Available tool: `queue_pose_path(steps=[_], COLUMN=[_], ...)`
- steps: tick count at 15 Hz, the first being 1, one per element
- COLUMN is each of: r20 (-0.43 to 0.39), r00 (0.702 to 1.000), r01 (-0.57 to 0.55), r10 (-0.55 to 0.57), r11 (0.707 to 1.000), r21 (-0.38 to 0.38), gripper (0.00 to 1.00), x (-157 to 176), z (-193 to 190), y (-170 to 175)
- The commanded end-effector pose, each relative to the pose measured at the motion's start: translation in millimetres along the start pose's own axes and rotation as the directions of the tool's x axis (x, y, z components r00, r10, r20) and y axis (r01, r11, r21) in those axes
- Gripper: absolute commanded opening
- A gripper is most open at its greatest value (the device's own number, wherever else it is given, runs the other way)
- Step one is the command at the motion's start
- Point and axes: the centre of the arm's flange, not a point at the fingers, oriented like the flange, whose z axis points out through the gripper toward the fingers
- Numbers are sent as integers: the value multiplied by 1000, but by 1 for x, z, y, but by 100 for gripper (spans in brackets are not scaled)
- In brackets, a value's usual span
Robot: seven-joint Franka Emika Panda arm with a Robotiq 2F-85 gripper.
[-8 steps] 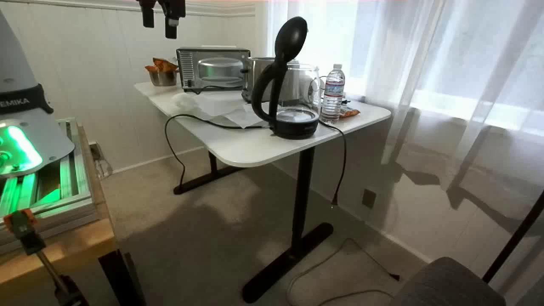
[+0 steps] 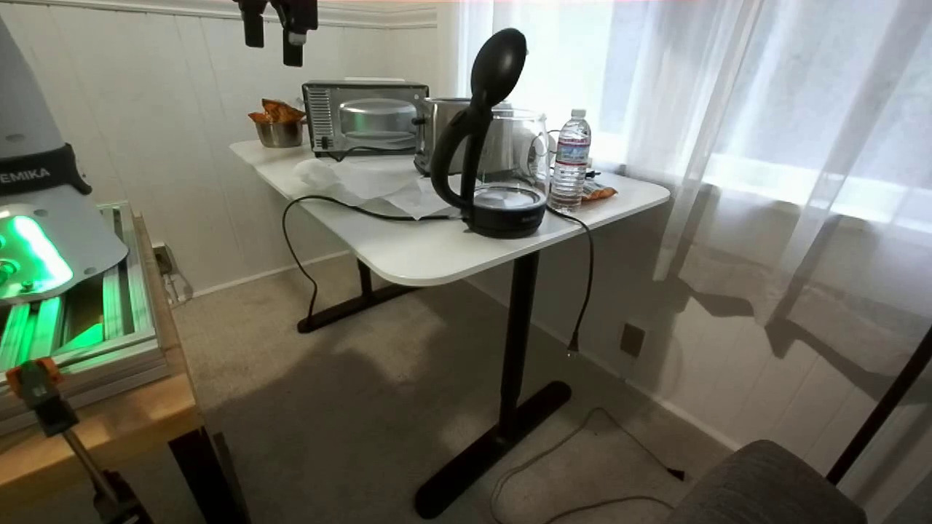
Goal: Move the glass kettle to the left.
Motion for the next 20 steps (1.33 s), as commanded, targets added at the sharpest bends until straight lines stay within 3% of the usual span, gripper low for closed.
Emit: queue_pose_path(steps=[1, 8, 14, 20], r20=[0, -150, -192, -246], r00=[1000, 984, 958, 933], r01=[0, -113, -245, -316], r10=[0, 94, 213, 263], r11=[1000, 986, 956, 927], r21=[0, -122, -162, -204], gripper=[100, 100, 100, 100], x=[0, 50, 87, 122], z=[0, 12, 26, 28], y=[0, 23, 41, 65])
